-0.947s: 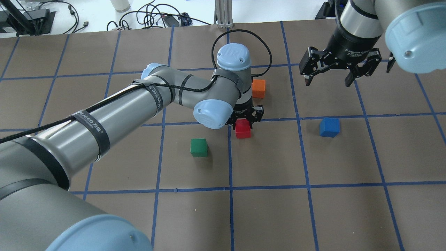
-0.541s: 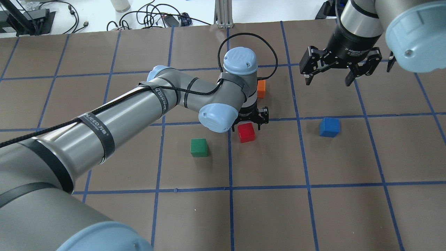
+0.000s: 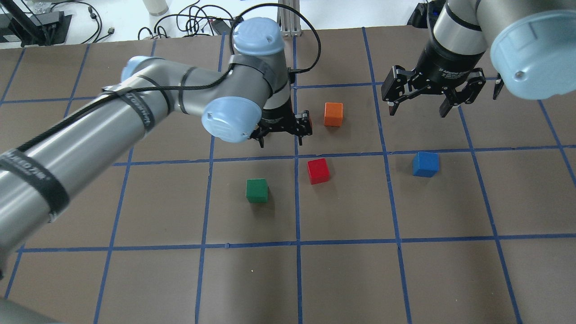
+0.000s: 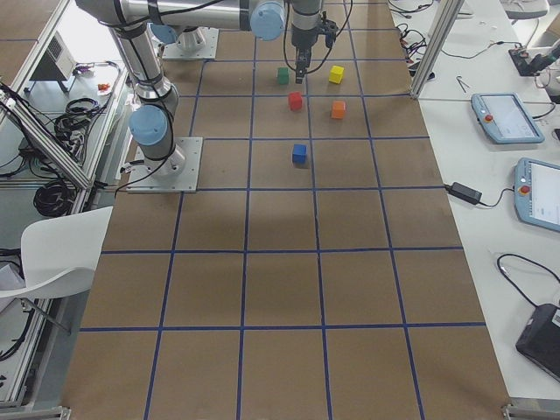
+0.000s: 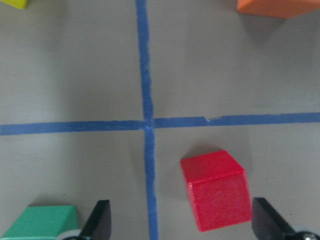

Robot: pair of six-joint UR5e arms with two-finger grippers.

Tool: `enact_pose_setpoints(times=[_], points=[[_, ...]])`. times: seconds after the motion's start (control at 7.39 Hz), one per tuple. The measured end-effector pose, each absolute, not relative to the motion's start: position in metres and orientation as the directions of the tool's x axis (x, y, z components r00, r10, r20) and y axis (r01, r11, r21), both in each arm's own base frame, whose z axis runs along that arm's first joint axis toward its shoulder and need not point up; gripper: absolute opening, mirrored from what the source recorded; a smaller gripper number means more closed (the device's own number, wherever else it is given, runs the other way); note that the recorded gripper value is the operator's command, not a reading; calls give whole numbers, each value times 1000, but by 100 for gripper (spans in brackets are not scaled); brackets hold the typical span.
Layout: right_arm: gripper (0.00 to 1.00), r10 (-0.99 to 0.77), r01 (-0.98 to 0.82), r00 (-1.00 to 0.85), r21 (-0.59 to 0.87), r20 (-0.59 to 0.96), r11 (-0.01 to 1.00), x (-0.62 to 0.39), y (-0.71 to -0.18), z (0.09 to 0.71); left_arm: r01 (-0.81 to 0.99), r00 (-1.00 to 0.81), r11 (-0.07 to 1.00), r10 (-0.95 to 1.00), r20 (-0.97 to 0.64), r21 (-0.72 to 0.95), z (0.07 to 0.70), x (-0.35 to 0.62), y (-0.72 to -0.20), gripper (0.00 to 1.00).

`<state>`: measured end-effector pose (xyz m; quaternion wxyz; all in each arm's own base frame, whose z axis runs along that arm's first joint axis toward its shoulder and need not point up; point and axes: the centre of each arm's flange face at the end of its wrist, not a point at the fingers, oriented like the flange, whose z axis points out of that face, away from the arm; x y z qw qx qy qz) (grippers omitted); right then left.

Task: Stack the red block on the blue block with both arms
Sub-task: 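Open and raise the left gripper while the right gripper moves toward the red cube, then lower the right gripper onto the red cube and grasp it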

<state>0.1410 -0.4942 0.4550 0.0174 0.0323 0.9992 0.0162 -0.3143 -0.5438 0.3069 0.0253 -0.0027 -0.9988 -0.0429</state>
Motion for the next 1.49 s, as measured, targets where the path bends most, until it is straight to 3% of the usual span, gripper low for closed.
enact_pose_setpoints(times=[0.81,1.49], points=[[100,10,9,-1000,63,-11,998,279,-502,360,20,-1000,996,18,16,86,434,-157,-515,100],[100,-32,-32,-999,28,11,999,332,-500,238,8,-1000,998,7,20,67,446,-141,-509,100]])
